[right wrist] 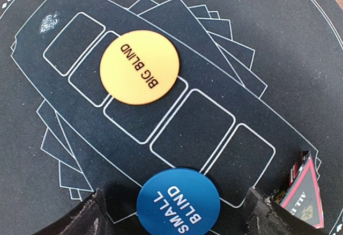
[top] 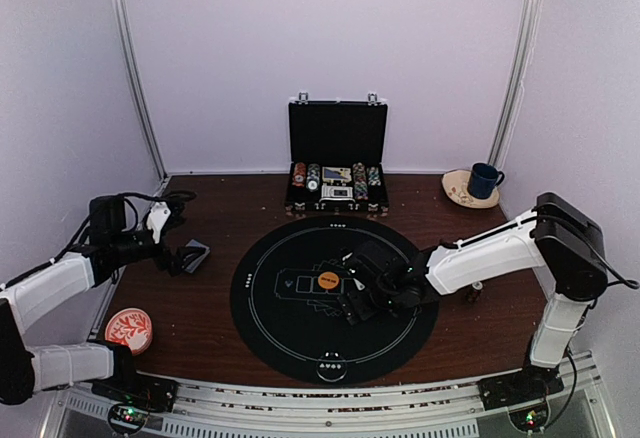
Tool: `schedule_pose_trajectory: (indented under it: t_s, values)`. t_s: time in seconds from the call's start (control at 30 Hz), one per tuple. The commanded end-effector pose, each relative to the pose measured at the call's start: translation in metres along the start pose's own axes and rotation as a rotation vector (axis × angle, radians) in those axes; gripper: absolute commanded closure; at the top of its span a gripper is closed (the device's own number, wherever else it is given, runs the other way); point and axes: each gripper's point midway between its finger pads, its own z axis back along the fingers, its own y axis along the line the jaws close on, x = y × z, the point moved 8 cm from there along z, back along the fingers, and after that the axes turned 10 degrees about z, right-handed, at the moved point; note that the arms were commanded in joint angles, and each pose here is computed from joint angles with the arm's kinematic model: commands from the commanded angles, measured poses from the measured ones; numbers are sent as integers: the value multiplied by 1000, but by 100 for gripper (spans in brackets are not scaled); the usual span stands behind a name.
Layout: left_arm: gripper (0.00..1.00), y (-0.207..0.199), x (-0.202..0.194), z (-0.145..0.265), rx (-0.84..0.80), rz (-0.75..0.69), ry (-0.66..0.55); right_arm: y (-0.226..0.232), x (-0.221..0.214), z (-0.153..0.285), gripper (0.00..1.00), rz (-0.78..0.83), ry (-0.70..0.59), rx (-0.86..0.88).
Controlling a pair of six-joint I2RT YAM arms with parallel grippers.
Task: Distribute texas hold em gaming equipment
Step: Pick up the small blind button from the poker table mat.
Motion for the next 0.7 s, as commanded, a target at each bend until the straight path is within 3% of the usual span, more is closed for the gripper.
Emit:
schedule_pose_trajectory:
  t_s: [0.0, 0.37, 0.67]
  values:
    - [2, 0, 2, 0, 10, -42, -31, -1, 0, -1, 11, -39, -29, 10]
    - [2, -1, 0, 0, 16, -45, -31, -3, -9, -9, 17, -87, 1, 28]
    - [2, -1, 1, 1, 17, -50, -37, -2, -14, -12, 29, -87, 26, 8]
